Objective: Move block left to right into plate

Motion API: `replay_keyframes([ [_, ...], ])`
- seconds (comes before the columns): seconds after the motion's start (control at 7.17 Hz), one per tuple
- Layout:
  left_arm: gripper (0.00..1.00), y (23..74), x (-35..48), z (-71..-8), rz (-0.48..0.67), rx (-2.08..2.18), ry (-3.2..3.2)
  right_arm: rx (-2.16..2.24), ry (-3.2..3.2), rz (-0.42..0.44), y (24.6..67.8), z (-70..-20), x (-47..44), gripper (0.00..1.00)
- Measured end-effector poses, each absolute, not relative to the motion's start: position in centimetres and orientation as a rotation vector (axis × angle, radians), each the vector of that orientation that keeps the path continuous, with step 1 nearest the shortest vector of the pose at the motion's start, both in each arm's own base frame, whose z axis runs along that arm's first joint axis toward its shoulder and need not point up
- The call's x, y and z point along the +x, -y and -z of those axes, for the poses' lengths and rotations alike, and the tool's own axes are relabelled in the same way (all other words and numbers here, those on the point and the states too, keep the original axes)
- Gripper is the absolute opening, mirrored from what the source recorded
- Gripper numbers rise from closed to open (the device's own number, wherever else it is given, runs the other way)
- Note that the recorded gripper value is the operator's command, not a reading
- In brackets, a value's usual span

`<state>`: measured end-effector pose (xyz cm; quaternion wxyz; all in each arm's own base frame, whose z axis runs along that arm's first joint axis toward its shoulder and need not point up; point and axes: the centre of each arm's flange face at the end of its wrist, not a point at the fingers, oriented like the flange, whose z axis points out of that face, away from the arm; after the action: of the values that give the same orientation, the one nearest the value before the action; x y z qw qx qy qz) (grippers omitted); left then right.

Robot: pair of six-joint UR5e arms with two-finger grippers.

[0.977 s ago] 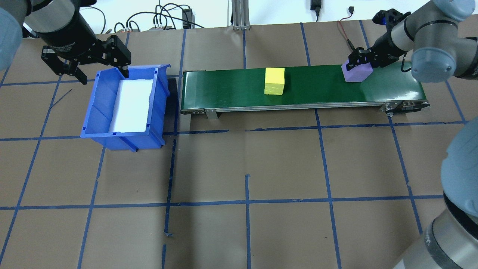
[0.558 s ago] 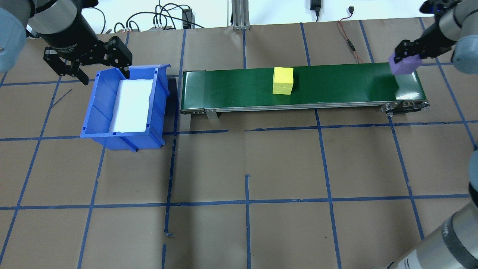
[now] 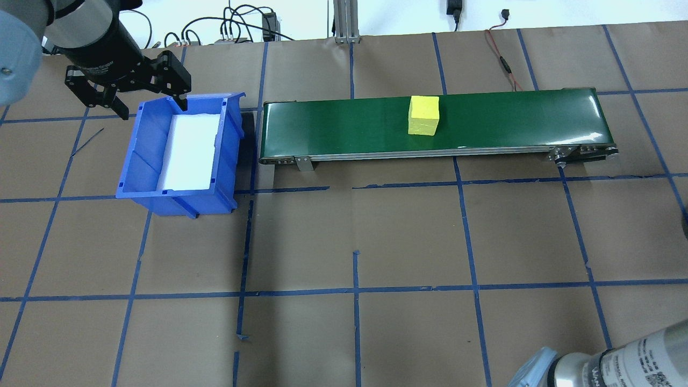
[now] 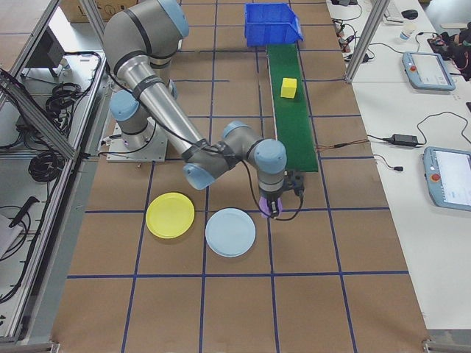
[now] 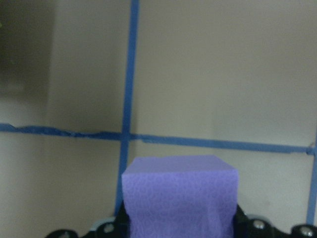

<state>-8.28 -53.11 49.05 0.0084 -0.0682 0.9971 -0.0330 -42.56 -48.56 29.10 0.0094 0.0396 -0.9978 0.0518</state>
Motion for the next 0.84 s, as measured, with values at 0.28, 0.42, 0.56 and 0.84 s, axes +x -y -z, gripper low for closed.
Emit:
replay_keyframes([
  [0.28,1.0,53.3,-8.2,-49.0,0.113,-0.213,-3.115,-0.016,3.184,-0.093,40.2,-25.2,-47.3,0.23],
  [0.42,1.0,53.3,-8.2,-49.0,0.115,-0.214,-3.116,-0.049,3.203,-0.077,38.4,-24.1,-47.8,0.64],
  [0.56,1.0,53.4,-8.2,-49.0,0.117,-0.215,-3.116,-0.062,3.205,-0.071,37.8,-23.9,-48.1,0.99],
  [0.84,1.0,53.4,-8.2,-49.1,0.128,-0.216,-3.115,-0.07,3.215,-0.071,37.5,-23.8,-48.1,1.0],
])
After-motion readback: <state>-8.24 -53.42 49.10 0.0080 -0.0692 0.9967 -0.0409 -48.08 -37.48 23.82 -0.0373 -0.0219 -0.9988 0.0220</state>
